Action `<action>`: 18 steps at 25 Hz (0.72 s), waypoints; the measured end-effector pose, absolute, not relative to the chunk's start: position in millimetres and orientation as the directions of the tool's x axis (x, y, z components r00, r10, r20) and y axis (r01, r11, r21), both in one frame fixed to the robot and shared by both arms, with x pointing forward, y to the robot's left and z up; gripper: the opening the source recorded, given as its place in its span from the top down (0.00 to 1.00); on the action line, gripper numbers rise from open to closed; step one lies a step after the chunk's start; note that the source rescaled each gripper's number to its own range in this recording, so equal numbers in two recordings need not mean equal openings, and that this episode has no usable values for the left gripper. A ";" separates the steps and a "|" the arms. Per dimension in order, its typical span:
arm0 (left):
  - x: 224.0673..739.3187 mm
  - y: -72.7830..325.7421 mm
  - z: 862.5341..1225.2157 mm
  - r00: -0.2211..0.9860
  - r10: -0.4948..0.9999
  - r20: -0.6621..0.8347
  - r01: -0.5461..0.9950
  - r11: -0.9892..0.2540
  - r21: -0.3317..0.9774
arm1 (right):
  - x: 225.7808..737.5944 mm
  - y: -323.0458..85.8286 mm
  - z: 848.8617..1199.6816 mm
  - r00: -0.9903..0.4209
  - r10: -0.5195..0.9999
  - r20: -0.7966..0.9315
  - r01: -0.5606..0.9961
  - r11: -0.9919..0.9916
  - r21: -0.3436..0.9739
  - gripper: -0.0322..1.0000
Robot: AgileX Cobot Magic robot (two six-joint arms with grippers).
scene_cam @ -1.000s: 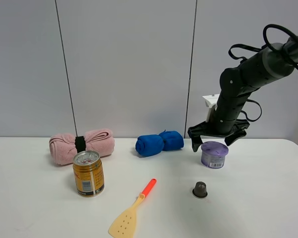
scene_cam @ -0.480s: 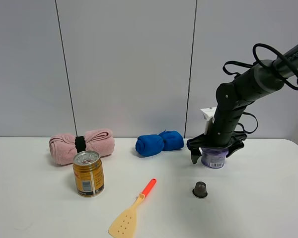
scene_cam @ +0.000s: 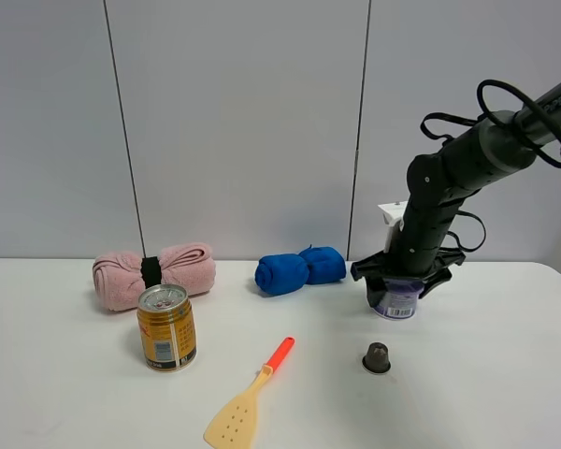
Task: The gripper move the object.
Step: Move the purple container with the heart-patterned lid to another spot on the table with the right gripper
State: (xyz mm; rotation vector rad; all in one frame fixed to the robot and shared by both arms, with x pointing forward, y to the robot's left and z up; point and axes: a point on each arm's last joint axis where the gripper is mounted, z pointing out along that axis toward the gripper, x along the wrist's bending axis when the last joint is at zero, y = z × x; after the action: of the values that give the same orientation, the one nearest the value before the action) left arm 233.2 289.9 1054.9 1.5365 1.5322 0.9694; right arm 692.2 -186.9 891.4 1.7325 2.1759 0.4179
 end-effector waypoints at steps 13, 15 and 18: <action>233.2 289.9 1054.9 -0.002 1.000 0.007 0.435 -0.006 0.900 | 635.6 -120.2 1114.5 -0.506 0.862 -0.040 0.606 0.388 0.695 0.96; 233.2 289.9 1054.9 -0.002 1.000 0.007 0.435 -0.006 0.900 | 612.4 -87.0 1131.2 -0.656 0.752 -0.066 0.514 0.509 0.691 0.96; 233.2 289.9 1054.9 -0.002 1.000 0.007 0.435 -0.006 0.900 | 570.5 -33.2 1136.0 -0.856 0.505 -0.113 0.313 0.679 0.664 0.96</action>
State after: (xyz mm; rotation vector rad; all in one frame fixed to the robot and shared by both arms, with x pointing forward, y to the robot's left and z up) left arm 233.2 289.9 1054.9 1.5365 1.5322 0.9694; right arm 570.5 -33.2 1136.0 0.6507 2.6065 0.9531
